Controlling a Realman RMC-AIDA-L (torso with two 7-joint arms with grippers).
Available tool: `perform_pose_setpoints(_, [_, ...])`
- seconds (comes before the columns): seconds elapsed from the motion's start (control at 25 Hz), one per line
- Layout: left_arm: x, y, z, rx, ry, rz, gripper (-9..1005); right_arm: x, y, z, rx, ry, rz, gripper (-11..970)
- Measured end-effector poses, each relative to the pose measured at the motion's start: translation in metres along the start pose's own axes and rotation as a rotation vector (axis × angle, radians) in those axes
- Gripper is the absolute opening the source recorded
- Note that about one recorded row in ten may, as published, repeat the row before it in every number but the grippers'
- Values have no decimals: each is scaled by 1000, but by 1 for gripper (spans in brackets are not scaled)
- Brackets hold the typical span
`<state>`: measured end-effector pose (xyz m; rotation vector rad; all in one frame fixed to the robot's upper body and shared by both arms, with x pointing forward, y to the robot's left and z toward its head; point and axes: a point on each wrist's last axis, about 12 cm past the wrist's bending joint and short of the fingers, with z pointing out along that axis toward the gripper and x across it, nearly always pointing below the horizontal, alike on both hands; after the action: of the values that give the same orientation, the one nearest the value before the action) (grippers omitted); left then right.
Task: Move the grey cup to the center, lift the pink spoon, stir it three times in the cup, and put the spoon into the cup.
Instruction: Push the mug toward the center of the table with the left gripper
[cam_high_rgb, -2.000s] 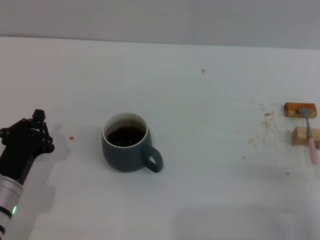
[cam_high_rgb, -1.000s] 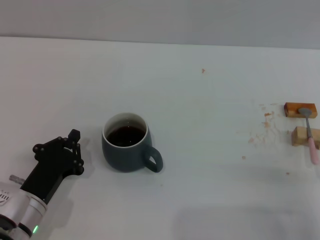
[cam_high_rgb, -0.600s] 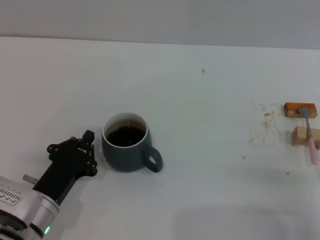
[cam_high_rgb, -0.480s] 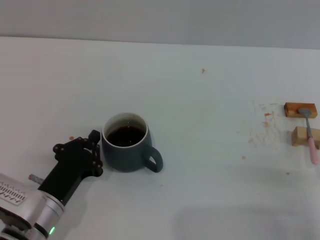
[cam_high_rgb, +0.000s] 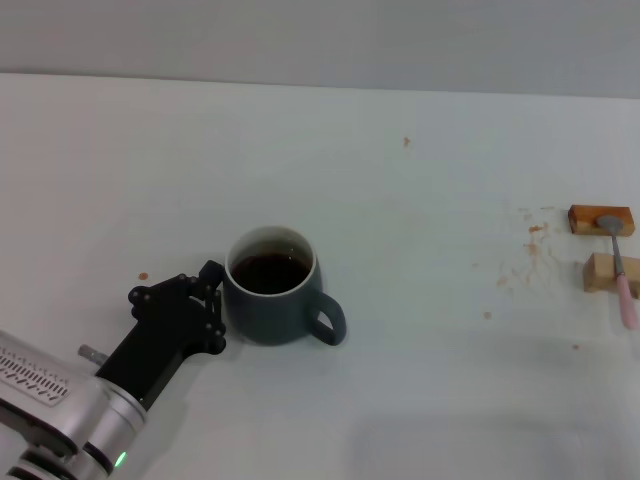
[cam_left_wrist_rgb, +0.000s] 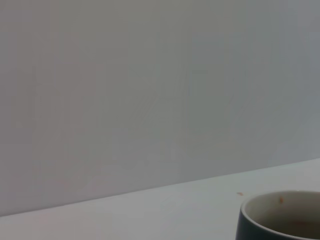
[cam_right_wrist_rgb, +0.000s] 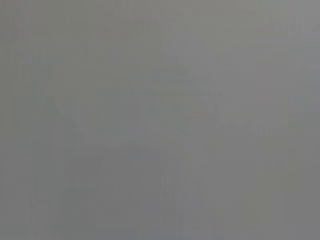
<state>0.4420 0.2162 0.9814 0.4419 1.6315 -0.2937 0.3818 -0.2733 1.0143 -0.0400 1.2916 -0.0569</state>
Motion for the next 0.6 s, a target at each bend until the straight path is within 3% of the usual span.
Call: perform_pose_setpoints(0.6, [-7, -18, 17, 125, 7, -44, -2, -1, 0, -1, 2, -11, 0, 724])
